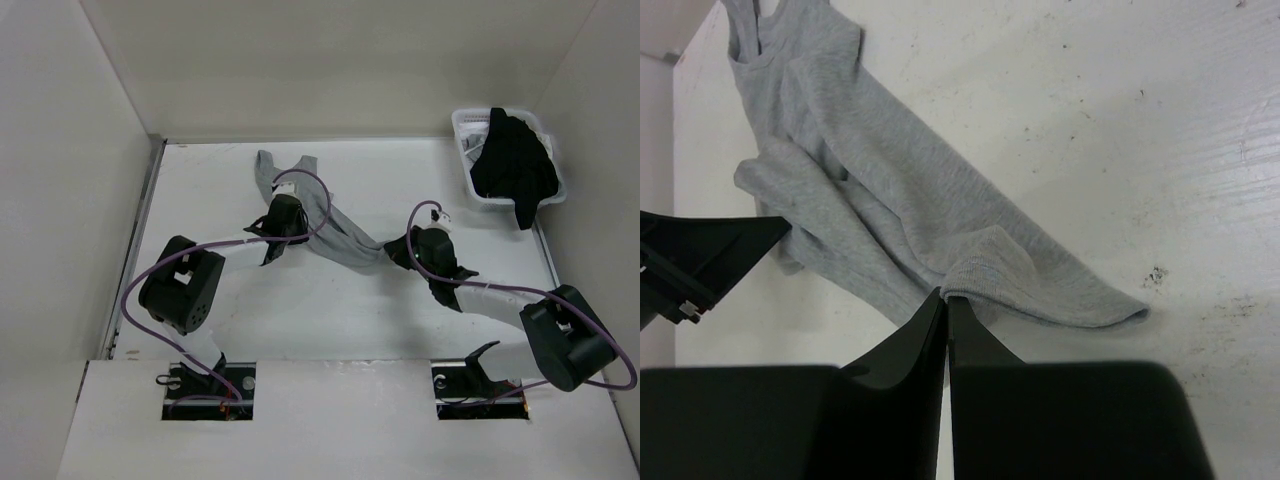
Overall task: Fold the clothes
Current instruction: Flatten the tank top out
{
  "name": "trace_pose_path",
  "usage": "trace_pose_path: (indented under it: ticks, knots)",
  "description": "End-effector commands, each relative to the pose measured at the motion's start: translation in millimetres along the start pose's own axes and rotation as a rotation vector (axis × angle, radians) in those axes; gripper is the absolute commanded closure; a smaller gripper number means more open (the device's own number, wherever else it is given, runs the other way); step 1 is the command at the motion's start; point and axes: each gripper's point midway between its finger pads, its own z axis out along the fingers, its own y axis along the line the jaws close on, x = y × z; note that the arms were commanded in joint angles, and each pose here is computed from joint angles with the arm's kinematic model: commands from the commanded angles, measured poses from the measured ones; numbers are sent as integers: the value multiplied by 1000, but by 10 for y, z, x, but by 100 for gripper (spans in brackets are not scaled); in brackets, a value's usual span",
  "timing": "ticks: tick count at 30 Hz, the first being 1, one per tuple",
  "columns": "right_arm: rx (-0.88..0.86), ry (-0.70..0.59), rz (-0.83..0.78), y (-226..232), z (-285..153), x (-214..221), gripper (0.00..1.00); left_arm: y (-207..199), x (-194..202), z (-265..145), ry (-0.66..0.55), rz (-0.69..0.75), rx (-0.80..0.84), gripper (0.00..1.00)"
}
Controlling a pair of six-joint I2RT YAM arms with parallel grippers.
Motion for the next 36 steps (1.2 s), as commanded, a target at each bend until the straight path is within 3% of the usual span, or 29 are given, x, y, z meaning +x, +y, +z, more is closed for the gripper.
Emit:
trace_pose_path:
  ticks: [1, 8, 24, 27, 31, 34, 36]
  knots:
    - [-67, -57, 5, 205, 25, -198, 95, -134, -184, -17, -53, -6, 42, 79]
    - [-63, -56, 4, 189, 24, -193, 95, -138, -290, -150, -91, -37, 46, 80]
    - [-67, -61, 5, 182, -25, -199, 95, -114, -303, -223, -98, -63, 45, 100]
    - [-69, -56, 4, 180, -69, -194, 95, -70, -467, -445, -147, -134, 39, 100]
    - [-48, 3, -9, 131, -192, -70, 94, 101, -638, -1035, -230, -232, 11, 100]
    - [-36, 152, -79, 129, -335, 382, 91, 374, -590, -1472, -275, -298, -58, 100]
    - [-46, 278, -172, 175, -486, 748, 81, 609, -466, -1680, -296, -355, -125, 100]
